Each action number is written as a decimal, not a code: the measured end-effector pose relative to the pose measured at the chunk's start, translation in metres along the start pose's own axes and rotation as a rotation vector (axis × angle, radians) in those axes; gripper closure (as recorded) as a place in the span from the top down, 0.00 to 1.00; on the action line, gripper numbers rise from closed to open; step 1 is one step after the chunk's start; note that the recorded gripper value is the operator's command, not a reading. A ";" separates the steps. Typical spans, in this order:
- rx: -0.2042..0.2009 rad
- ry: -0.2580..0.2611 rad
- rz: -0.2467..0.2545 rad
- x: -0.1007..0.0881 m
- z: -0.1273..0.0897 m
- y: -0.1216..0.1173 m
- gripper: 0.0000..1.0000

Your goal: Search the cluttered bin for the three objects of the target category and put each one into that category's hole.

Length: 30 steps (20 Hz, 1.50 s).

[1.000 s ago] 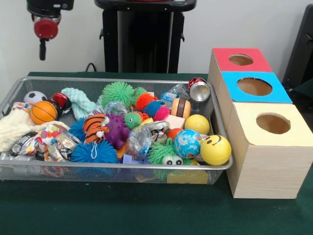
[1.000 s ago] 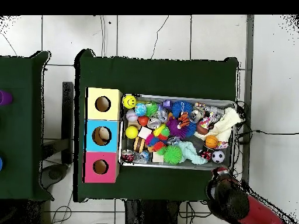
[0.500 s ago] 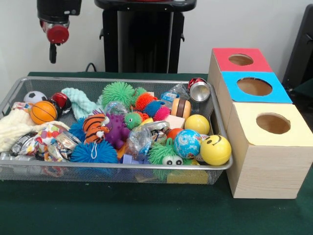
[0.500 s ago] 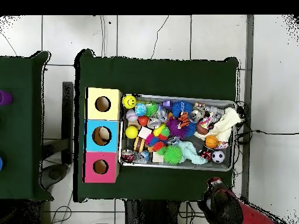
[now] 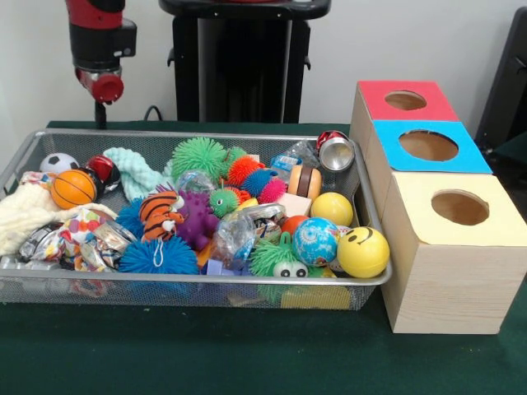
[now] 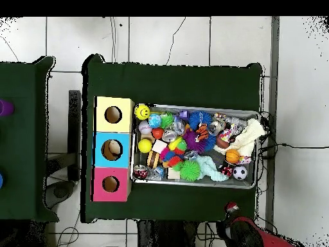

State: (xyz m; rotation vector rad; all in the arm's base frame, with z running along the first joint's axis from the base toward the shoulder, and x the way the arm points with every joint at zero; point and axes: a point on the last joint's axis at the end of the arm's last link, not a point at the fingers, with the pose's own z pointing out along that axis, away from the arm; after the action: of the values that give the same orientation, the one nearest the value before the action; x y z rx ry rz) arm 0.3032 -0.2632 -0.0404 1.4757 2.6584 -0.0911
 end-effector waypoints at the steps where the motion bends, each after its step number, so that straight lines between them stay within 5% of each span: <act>1: -0.003 0.009 -0.009 0.004 0.004 -0.002 0.00; 4: -0.021 0.040 -0.041 0.016 0.019 -0.008 0.00; 10: -0.054 0.012 -0.099 0.016 0.019 -0.012 0.00; 22: -0.091 0.005 -0.133 0.015 0.020 -0.017 0.00; 30: -0.062 0.043 -0.144 0.010 0.020 -0.011 0.00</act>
State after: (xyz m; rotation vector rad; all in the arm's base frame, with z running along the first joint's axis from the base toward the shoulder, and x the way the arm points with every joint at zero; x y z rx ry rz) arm 0.2902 -0.2625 -0.0610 1.2823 2.7722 0.0120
